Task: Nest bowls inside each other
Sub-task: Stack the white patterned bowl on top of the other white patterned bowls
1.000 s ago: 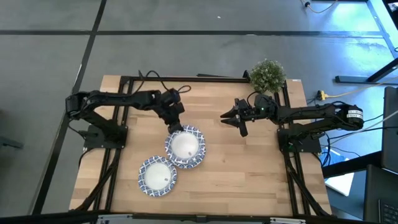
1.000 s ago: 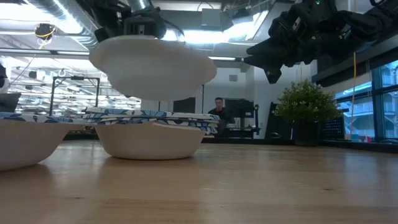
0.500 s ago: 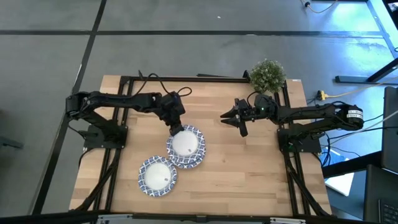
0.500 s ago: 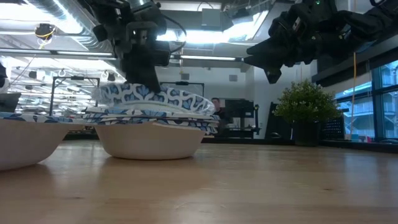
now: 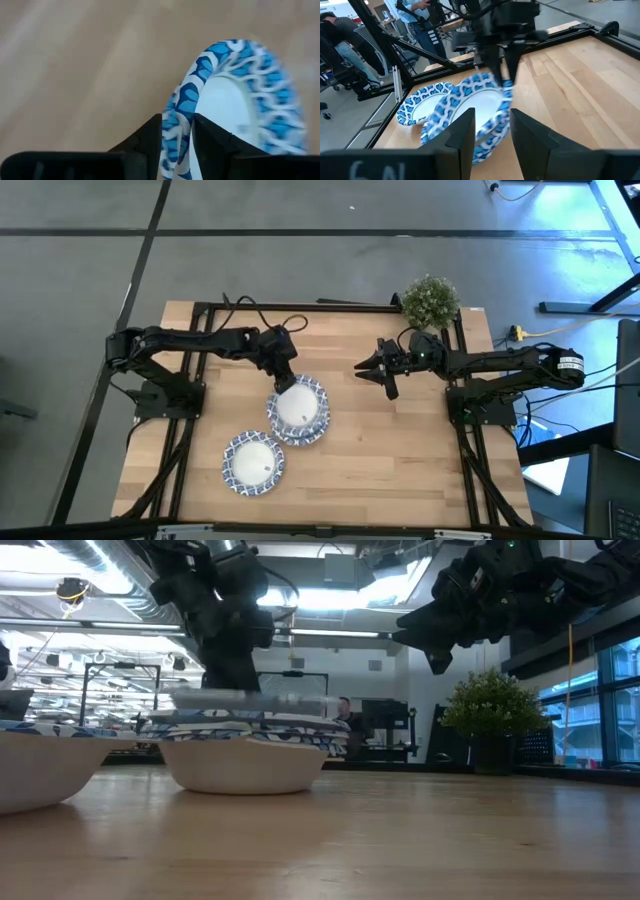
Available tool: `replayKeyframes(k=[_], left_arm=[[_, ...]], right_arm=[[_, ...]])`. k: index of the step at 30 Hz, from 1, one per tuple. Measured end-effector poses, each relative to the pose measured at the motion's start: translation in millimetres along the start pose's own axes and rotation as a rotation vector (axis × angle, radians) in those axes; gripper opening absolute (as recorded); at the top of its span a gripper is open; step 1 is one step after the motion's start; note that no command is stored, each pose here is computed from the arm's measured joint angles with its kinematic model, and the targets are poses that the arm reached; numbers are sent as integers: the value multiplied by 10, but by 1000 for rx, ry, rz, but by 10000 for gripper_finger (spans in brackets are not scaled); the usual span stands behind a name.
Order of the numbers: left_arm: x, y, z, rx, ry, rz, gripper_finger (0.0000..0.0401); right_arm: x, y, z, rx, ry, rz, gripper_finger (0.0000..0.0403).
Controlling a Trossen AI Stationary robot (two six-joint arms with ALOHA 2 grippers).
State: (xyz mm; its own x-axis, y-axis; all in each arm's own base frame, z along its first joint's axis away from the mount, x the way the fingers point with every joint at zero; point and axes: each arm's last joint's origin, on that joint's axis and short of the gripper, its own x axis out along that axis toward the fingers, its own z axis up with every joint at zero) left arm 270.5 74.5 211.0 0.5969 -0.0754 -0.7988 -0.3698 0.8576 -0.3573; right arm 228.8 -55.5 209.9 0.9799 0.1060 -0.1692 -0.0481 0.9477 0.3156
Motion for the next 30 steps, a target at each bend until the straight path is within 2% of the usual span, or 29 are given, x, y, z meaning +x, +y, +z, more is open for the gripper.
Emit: replayKeyframes(k=[4, 8, 10, 16, 21, 27, 30], left_arm=[[-32, 119, 44, -29, -23, 16, 100], [-37, 71, 70, -34, -18, -137, 98], [-27, 24, 59, -21, -8, -167, 99], [7, -98, 16, 9, 9, -167, 95], [23, -135, 16, 20, -25, -90, 87], [22, -137, 36, 15, -49, -80, 99], [22, -138, 35, 49, -47, -85, 102]], right_arm=[[0, 0, 0, 0, 0, 0, 124], [0, 2, -1, 1, 2, 6, 124], [0, 2, -1, 1, 2, 7, 124], [0, 2, -1, -1, 2, 7, 124], [0, 2, -1, -2, 2, 8, 124], [0, 3, -1, 2, 3, 9, 124], [0, 2, -1, 2, 3, 9, 124]])
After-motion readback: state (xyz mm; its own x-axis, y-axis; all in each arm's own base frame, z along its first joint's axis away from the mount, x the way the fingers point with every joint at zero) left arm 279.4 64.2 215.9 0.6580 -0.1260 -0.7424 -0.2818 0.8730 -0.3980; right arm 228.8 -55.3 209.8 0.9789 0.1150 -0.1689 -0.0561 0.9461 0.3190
